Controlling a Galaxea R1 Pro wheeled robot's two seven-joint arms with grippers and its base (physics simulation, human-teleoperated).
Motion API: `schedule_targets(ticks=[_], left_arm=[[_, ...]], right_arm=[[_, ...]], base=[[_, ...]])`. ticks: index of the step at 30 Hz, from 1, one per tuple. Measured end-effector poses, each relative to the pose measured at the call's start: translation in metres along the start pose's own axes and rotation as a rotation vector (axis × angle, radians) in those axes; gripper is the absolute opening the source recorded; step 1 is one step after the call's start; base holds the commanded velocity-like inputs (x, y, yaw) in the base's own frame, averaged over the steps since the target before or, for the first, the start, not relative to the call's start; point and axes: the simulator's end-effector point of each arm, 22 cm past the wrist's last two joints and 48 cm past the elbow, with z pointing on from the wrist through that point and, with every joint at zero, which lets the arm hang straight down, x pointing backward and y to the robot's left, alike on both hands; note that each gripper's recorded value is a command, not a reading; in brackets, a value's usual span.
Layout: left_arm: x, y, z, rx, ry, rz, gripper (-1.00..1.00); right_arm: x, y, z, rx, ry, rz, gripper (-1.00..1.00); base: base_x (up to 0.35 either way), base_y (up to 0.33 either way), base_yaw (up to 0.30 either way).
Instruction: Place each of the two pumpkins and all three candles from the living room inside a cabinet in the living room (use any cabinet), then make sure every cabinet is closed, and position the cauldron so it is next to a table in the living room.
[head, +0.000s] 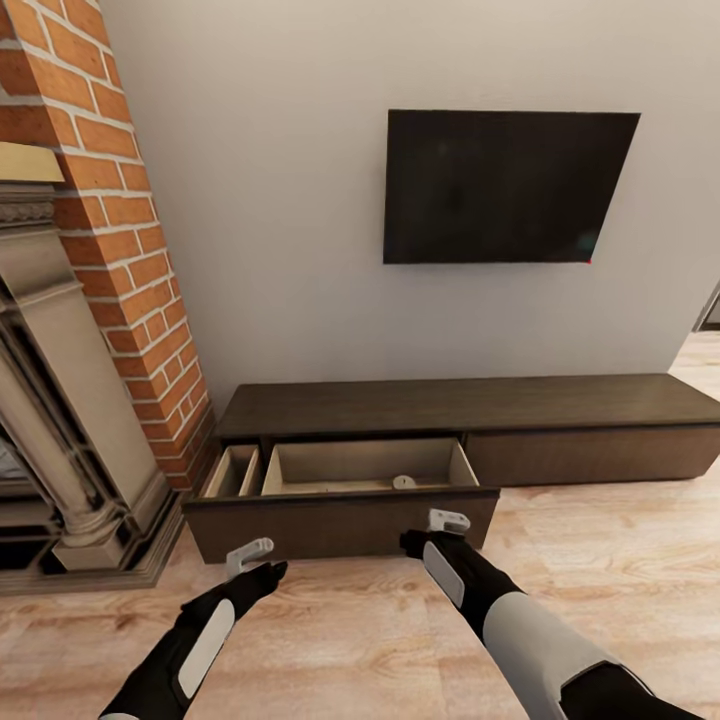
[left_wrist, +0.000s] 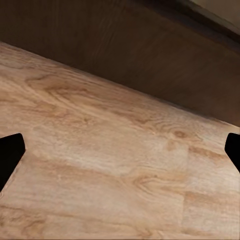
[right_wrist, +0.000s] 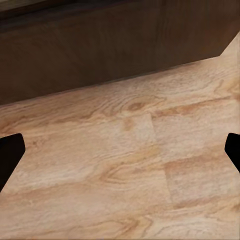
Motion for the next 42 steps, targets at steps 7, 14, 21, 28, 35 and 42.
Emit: schedule_targets(ticks=[7, 14, 21, 28, 35, 42], left_arm=[[0.006, -0.010, 0.008, -0.012, -0.036, 0.111, 1.00], [0.013, -0.033, 0.015, 0.012, -0.058, 0.142, 1.00], [0.013, -0.031, 0.022, 0.005, -0.097, 0.134, 1.00], [0.004, -0.027, 0.028, 0.002, -0.185, 0.137, 1.00], [0.009, -0.019, 0.036, -0.008, -0.220, 0.157, 1.00], [0.018, -0.016, 0.044, -0.005, -0.228, 0.156, 1.00]], right_arm=[[0.004, -0.001, 0.010, -0.001, -0.036, 0.012, 1.00], [0.012, -0.003, 0.020, -0.001, -0.046, 0.015, 1.00], [0.021, -0.004, 0.030, -0.003, -0.053, 0.019, 1.00], [0.021, -0.006, 0.039, -0.002, -0.098, 0.033, 1.00], [0.022, 0.001, 0.047, -0.024, -0.152, 0.003, 1.00], [0.022, 0.008, 0.054, -0.035, -0.221, -0.051, 1.00]], base=[[0.000, 0.000, 0.000], [0.000, 0.000, 0.000], [0.000, 0.000, 0.000], [0.000, 0.000, 0.000], [0.000, 0.000, 0.000], [0.000, 0.000, 0.000]])
